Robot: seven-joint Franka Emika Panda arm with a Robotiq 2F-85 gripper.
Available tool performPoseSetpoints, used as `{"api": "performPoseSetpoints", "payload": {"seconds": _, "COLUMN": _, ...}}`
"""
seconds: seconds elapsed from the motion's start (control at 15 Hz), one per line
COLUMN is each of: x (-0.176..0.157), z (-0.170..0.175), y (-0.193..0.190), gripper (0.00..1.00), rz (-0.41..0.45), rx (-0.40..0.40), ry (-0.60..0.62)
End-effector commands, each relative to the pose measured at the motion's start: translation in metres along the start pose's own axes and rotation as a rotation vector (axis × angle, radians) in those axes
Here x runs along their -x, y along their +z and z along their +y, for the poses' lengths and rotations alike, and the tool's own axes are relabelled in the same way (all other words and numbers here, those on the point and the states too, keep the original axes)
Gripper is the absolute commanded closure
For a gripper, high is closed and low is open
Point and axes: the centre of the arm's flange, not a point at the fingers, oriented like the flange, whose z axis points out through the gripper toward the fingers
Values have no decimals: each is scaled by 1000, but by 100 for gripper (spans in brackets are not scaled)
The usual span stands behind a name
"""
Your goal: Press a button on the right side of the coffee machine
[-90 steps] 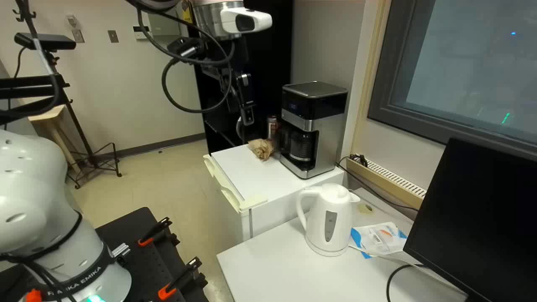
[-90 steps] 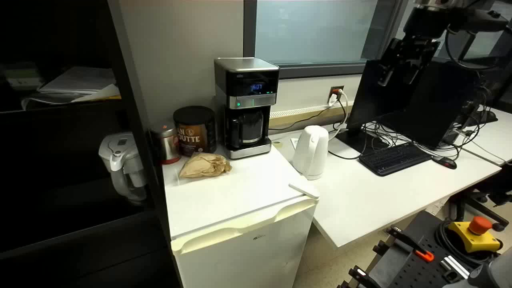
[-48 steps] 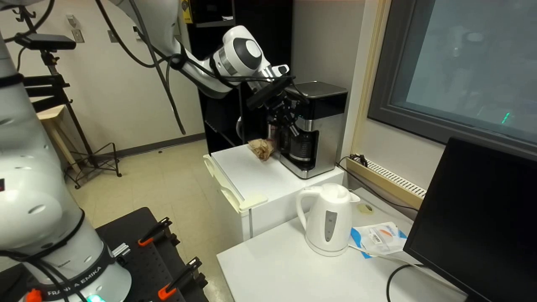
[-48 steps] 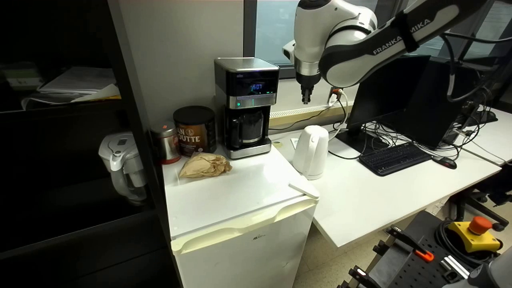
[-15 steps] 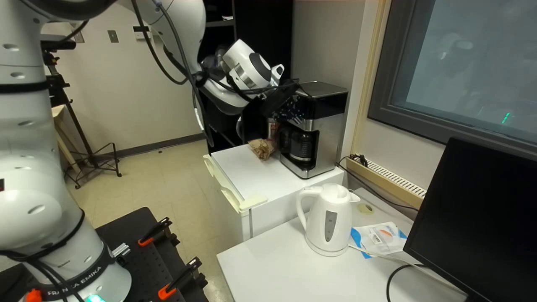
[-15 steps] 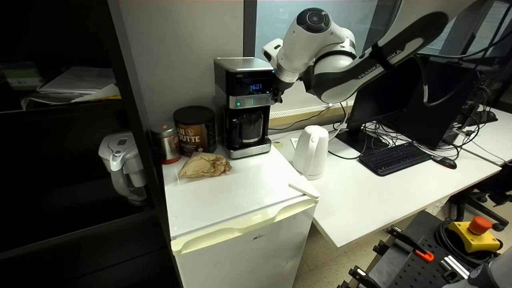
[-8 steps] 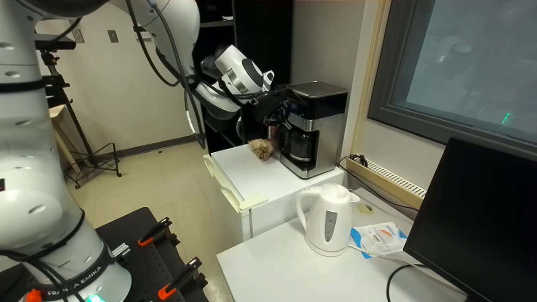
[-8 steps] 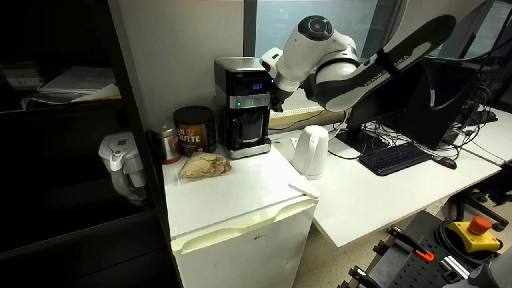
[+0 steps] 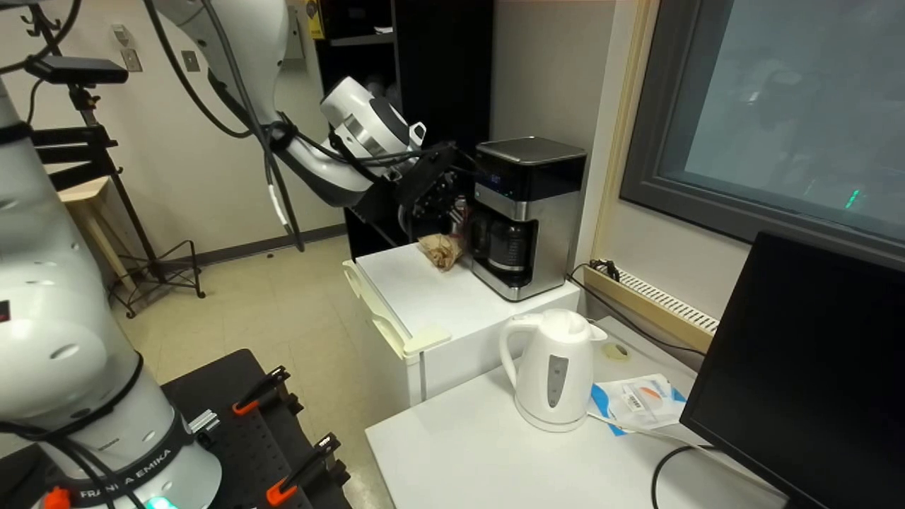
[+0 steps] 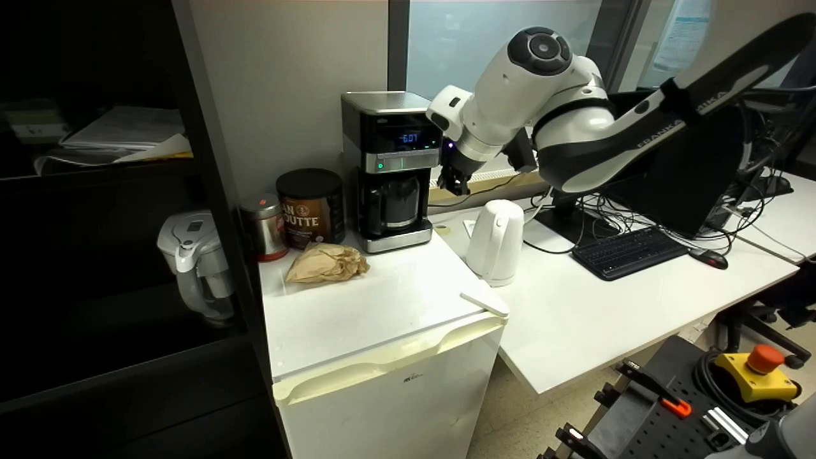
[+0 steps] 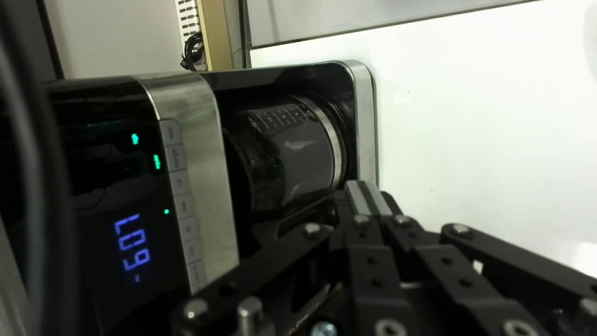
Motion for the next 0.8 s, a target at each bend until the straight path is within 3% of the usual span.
{"api": "performPoseSetpoints", "payload": {"seconds": 0.0, "x": 10, "z": -29, "y": -31, "gripper": 100, "rz": 1, "rx": 24, "ry": -56}}
{"api": "performPoseSetpoints", "payload": {"seconds": 0.2, "x": 14, "z": -39, "y": -36, "gripper": 100, "rz": -35, "rx": -57, "ry": -43}}
{"api": "performPoseSetpoints", "payload": {"seconds": 0.73, "x": 16, "z": -57, "y": -28, "gripper": 100, "rz": -305, "rx": -488, "ry": 172}}
